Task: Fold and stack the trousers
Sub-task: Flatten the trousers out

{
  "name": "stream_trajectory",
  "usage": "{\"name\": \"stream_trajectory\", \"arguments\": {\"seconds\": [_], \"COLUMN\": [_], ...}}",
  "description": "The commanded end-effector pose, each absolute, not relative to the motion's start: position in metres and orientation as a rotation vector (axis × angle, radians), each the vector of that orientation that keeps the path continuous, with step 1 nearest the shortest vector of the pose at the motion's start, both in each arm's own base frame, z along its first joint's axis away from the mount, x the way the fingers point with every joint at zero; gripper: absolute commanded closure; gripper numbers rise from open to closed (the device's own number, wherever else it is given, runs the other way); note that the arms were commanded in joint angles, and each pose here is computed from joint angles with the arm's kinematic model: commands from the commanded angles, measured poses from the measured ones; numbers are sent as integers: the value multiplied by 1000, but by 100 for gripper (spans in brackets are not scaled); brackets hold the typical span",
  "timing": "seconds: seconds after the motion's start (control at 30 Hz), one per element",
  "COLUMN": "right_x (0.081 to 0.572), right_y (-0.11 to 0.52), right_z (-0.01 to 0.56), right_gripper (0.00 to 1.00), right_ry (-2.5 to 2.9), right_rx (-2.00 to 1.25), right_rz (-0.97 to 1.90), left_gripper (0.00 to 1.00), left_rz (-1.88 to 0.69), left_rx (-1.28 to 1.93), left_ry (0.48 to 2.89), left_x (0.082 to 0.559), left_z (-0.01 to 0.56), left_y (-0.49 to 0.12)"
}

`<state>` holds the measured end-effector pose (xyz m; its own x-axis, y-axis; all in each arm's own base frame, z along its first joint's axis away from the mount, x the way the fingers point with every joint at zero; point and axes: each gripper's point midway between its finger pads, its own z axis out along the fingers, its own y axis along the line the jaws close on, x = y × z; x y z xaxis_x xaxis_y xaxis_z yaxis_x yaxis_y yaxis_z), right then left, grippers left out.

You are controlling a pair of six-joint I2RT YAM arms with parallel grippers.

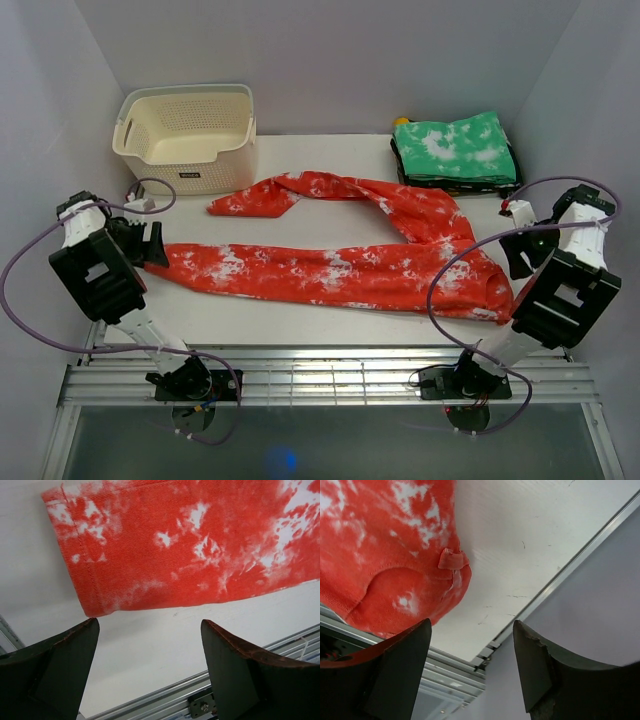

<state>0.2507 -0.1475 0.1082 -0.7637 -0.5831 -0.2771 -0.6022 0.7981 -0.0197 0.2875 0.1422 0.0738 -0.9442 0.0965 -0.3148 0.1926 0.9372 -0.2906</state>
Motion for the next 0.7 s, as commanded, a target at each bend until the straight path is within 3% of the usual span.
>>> {"name": "stream_trajectory", "arguments": {"seconds": [0.0,0.1,0.17,0.2,0.23,0.27,0.3,0.33,0.37,0.43,0.47,0.57,0.67], "right_x": [248,235,220,216,212,213,223,236,254,285,294,302,288], "right_y": [-142,-138,-128,-124,-119,-109,-109,-114,-123,-138,-144,-149,-141], "right_z": [109,85,72,66,62,58,62,73,89,129,146,185,196], "right_gripper": [27,21,10,11,16,41,54,81,92,92,92,92,92], "right_ry": [2825,2915,2965,2985,2998,3004,2976,2950,2910,2805,2759,2631,2580], "right_rx": [-610,-517,-474,-456,-439,-409,-396,-394,-409,-467,-498,-632,-732], "right_rz": [170,228,285,324,374,489,517,505,469,364,306,158,115], "left_gripper": [7,6,6,6,6,7,14,34,52,93,100,100,100], "left_rz": [-423,-418,-423,-478,-534,-619,-689,-733,-746,-708,-652,-391,-262], "left_rx": [149,37,-41,-55,-86,-122,-137,-138,-130,-116,-106,-73,-6], "left_ry": [2754,2784,2800,2783,2775,2768,2745,2718,2688,2701,2719,2770,2810], "left_x": [301,297,292,291,292,292,295,301,308,312,312,304,287], "left_z": [78,70,61,55,48,39,36,42,55,83,98,148,157], "left_y": [154,174,181,172,166,157,150,145,146,154,162,187,193]}}
